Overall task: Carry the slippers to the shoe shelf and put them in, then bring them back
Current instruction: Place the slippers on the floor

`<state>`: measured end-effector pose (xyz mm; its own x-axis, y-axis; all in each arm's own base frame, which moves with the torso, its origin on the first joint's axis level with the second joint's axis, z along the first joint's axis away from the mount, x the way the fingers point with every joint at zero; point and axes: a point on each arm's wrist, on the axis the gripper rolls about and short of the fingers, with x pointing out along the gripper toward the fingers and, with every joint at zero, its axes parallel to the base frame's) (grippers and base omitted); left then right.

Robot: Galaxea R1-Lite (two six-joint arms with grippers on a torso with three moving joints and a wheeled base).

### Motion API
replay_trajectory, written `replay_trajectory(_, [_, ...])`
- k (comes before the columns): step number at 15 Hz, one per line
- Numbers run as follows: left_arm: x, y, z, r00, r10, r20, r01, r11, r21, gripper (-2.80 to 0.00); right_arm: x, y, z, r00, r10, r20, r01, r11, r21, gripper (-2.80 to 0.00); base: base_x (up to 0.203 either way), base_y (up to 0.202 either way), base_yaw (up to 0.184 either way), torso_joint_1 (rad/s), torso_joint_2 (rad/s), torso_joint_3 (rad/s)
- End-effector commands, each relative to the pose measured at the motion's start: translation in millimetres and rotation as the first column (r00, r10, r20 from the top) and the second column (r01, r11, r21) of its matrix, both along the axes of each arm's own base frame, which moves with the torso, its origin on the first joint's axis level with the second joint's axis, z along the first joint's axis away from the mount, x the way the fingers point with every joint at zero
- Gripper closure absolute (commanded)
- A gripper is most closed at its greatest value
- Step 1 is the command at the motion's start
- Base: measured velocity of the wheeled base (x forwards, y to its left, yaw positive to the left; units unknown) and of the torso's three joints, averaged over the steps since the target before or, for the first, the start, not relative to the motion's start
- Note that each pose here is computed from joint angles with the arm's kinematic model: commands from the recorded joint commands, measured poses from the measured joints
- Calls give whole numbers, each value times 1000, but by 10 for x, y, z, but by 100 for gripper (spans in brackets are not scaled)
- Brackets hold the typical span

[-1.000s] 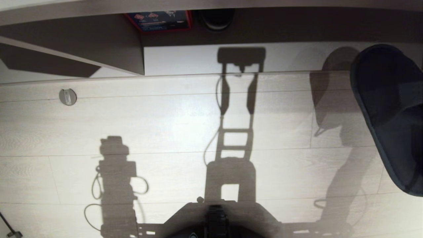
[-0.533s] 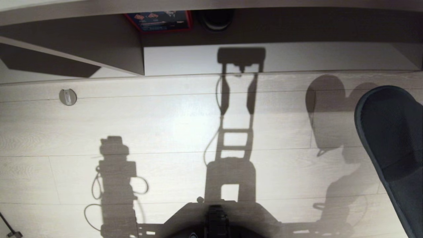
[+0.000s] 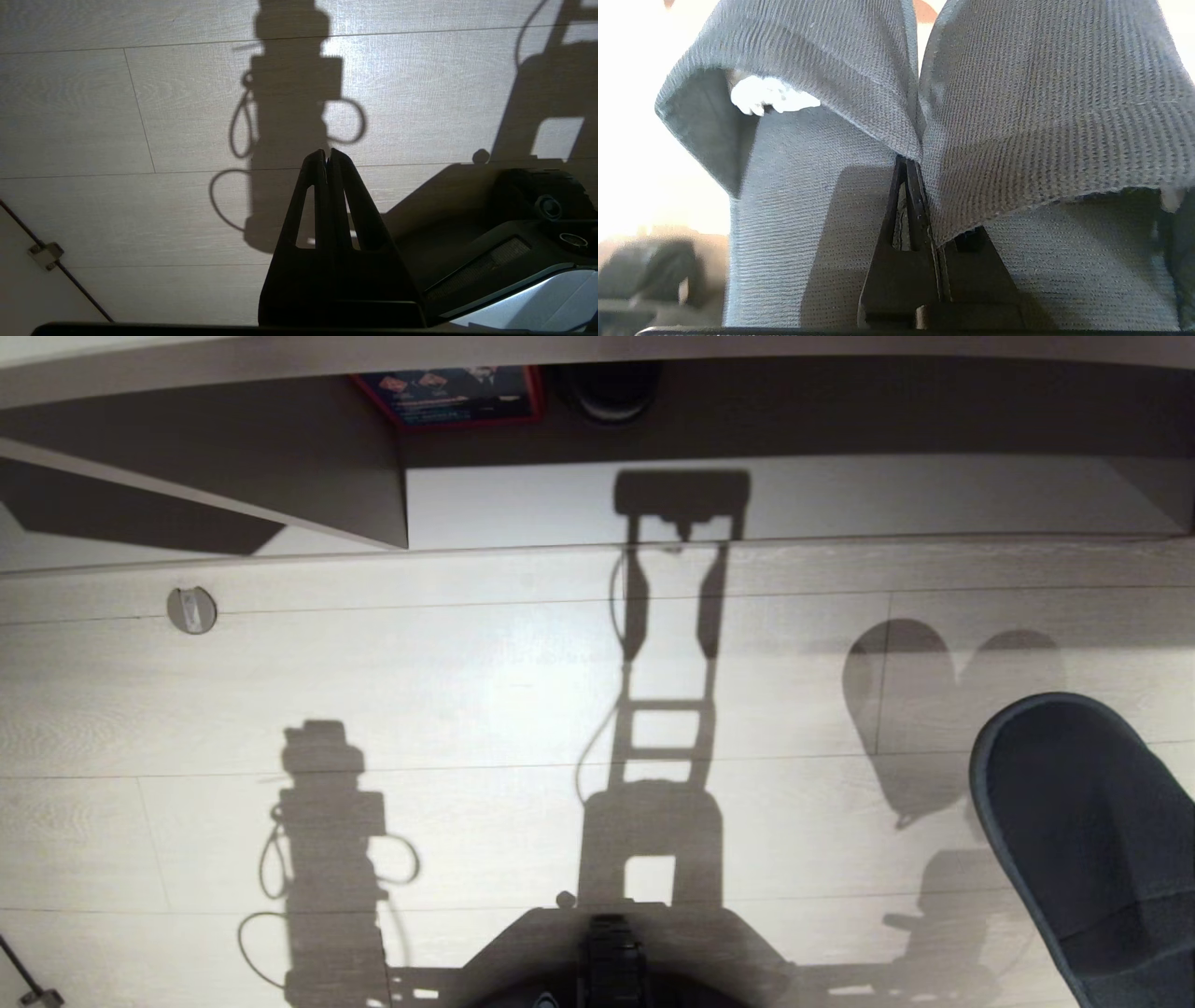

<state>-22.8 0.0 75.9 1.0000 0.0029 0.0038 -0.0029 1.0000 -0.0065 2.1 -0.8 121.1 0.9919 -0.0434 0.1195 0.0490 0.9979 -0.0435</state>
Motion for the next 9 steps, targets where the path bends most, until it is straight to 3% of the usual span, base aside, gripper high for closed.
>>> replay_trajectory(1, [0, 0, 0, 1000, 0, 1, 0, 1000, -1, 0, -66, 1, -56, 1000, 0, 20, 0, 1000, 0, 0, 0, 0, 0, 0, 0, 0])
replay_trajectory(9, [0, 0, 0, 1000, 0, 1, 0, 1000, -1, 0, -150, 3, -267, 997, 15, -81, -15, 1000, 1, 0, 0, 0, 0, 0, 0, 0])
